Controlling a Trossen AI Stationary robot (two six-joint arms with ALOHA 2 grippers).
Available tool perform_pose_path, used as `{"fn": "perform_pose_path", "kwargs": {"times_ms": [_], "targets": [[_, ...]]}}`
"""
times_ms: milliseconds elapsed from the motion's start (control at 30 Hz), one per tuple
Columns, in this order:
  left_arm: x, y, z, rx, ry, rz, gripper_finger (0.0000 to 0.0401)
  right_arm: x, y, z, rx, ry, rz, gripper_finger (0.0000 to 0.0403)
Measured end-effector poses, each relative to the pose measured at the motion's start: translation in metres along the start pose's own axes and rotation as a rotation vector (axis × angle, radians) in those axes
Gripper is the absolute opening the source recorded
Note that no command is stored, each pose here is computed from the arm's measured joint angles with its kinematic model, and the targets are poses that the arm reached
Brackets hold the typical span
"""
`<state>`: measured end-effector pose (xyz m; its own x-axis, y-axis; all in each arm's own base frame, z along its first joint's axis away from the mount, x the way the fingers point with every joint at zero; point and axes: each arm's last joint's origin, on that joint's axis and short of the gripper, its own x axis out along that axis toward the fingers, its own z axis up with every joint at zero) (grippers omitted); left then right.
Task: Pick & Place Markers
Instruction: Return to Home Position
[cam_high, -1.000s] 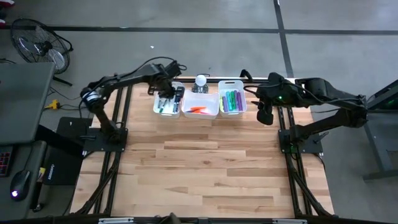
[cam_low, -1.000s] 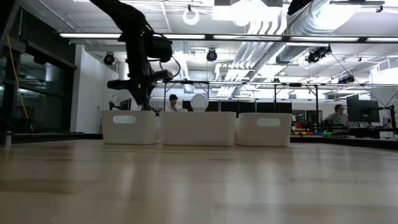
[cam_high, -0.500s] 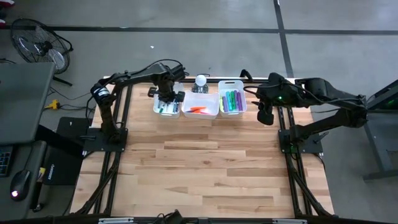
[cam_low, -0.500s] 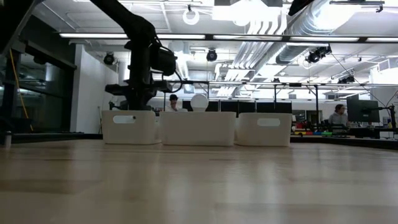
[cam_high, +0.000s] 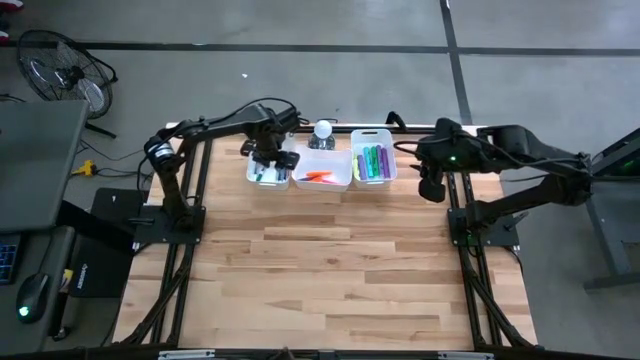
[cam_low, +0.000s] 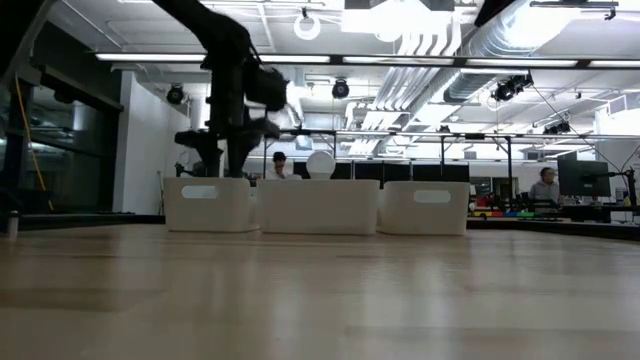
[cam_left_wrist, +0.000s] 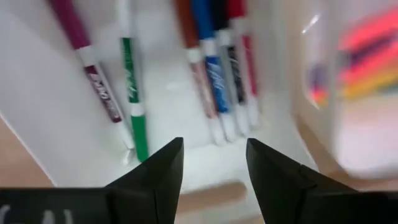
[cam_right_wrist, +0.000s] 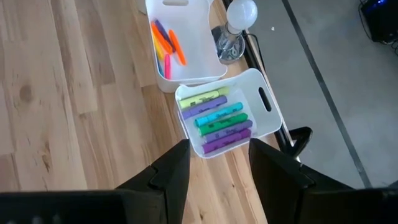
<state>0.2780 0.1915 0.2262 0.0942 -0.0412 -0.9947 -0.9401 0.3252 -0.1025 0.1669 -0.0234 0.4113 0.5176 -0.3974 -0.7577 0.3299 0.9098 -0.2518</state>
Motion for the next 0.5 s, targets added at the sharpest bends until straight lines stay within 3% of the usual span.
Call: {"fn": "perform_pose_path", "kwargs": {"times_ms": [233, 400, 500], "targets": [[-0.034, -0.022, -0.036, 0.200, -0.172, 0.031, 0.0169, -0.026, -0.012, -0.026, 0.055, -0.085, 0.006, 0.0153], [-0.064, -0.029, -0.085, 0.320, -0.354, -0.018, 0.0169, -0.031, -0.016, -0.067, 0.125, -0.132, 0.013, 0.0154], [-0.067, -0.019, -0.116, 0.310, -0.415, -0.052, 0.0169, -0.028, -0.016, -0.094, 0.178, -0.172, 0.026, 0.0154]]}}
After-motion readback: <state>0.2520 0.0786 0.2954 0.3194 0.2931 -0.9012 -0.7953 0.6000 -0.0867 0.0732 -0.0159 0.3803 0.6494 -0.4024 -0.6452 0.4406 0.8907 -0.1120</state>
